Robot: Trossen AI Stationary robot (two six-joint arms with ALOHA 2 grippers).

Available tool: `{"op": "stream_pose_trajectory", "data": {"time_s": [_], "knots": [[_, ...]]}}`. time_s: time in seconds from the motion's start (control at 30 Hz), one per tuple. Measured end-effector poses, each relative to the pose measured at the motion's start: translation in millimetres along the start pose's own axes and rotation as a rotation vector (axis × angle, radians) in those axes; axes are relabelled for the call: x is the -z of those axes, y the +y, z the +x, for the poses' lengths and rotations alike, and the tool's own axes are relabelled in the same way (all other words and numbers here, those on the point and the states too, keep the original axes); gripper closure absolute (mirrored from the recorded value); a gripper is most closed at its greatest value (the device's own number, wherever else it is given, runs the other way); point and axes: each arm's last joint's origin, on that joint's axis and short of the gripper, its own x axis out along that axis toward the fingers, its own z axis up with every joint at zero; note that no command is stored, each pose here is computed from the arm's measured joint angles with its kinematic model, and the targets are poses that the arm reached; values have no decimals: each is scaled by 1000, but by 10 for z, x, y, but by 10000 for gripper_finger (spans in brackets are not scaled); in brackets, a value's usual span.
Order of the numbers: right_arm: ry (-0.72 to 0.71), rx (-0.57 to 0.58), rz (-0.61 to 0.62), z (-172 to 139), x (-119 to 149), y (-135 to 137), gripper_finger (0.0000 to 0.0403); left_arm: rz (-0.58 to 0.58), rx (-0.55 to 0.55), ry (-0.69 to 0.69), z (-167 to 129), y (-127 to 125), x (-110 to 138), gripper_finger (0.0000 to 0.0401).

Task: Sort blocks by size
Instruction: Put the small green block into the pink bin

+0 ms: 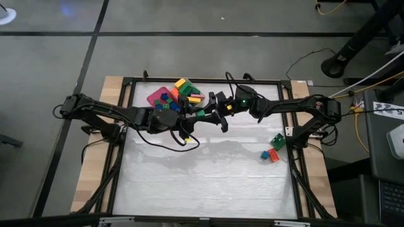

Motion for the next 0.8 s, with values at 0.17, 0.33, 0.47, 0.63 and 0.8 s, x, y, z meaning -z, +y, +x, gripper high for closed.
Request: {"op": "stream_pose_trajectory", "data": {"time_s": [0.17,0.33,0.47,0.63,0.8], "knots": [[-3,-1,-2,-1,-2,-2,261,-6,-4,5,11,12,13,273],[-10,25,-18,0,-1,-9,237,-18,-5,5,15,15,13,271],[-13,43,-17,2,3,-17,200,-31,-6,3,19,15,11,268],[-5,58,-8,-15,3,-46,166,-69,3,32,18,-3,35,273],[32,114,7,-194,-105,-119,168,-84,-2,166,2,-53,140,273]]}}
